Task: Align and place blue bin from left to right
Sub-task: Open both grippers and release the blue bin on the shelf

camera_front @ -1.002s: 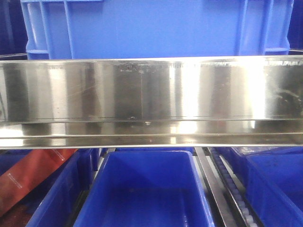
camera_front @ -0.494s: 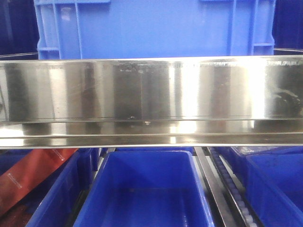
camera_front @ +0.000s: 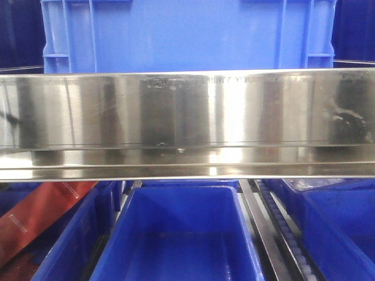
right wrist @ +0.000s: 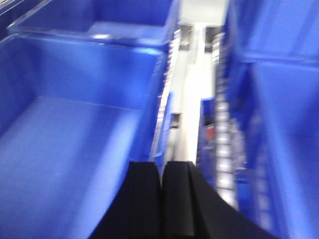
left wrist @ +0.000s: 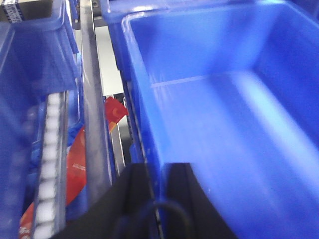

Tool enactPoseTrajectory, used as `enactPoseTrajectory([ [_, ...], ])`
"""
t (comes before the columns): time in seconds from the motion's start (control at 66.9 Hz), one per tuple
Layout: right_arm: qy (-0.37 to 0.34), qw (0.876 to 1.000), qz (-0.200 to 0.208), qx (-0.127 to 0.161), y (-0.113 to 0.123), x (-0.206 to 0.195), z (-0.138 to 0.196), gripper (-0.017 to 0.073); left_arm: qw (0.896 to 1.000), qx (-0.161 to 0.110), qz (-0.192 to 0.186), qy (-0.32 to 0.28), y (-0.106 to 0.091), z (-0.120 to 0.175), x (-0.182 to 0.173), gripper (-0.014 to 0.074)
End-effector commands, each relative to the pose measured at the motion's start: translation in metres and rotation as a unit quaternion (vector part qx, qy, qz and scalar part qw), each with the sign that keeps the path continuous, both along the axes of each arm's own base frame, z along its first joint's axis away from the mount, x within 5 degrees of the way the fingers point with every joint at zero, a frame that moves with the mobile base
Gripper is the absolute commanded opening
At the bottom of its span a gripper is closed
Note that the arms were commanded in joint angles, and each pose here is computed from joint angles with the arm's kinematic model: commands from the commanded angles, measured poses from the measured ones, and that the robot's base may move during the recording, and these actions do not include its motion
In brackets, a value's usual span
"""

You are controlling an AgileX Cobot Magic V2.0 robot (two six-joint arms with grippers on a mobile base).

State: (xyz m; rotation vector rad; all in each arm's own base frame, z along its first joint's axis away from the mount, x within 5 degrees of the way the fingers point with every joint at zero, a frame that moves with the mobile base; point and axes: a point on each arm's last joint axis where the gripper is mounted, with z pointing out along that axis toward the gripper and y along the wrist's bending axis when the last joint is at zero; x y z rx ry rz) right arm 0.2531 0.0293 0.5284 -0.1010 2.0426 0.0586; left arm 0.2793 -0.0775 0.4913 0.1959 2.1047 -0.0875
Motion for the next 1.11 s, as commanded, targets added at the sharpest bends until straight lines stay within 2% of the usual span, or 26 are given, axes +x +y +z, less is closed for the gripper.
enactPoseTrajectory([
  [0.0, -0.018, 1.0, -0.007, -0.016, -0.005, -0.019, -0.001, -0.0074, 0.999, -0.005, -0.007, -0.037, 0.004, -0.002, -0.018, -0.0111],
  [0.09, -0.024, 1.0, -0.006, -0.018, -0.007, -0.037, -0.013, -0.0074, 0.998, -0.014, -0.009, -0.061, 0.011, -0.013, -0.036, -0.0111],
  [0.224, -0.041, 0.999, -0.003, -0.017, -0.01, -0.065, -0.044, -0.0074, 0.995, -0.035, 0.012, -0.092, 0.029, -0.035, -0.066, -0.0111],
  [0.404, -0.077, 0.997, 0.002, -0.015, -0.014, -0.1, -0.089, -0.0074, 0.993, -0.035, 0.031, -0.112, 0.049, -0.074, -0.104, -0.0111],
  [0.523, -0.097, 0.995, 0.004, -0.013, -0.016, -0.122, -0.121, -0.0074, 0.991, -0.038, 0.026, -0.127, 0.054, -0.104, -0.131, -0.0111],
  [0.673, -0.122, 0.992, 0.006, -0.011, -0.019, -0.152, -0.161, -0.0074, 0.983, -0.048, 0.019, -0.174, 0.061, -0.134, -0.172, -0.0111],
  [0.837, -0.171, 0.985, 0.008, -0.008, -0.022, -0.175, -0.191, -0.0074, 0.976, -0.054, 0.018, -0.212, 0.067, -0.156, -0.204, -0.0111],
  [0.927, -0.208, 0.978, 0.009, -0.004, -0.023, -0.185, -0.199, -0.0074, 0.971, -0.056, 0.018, -0.232, 0.07, -0.162, -0.217, -0.0111],
  [1.092, -0.222, 0.975, 0.009, -0.002, -0.024, -0.192, -0.205, -0.0074, 0.963, -0.063, 0.017, -0.263, 0.073, -0.165, -0.233, -0.0111],
])
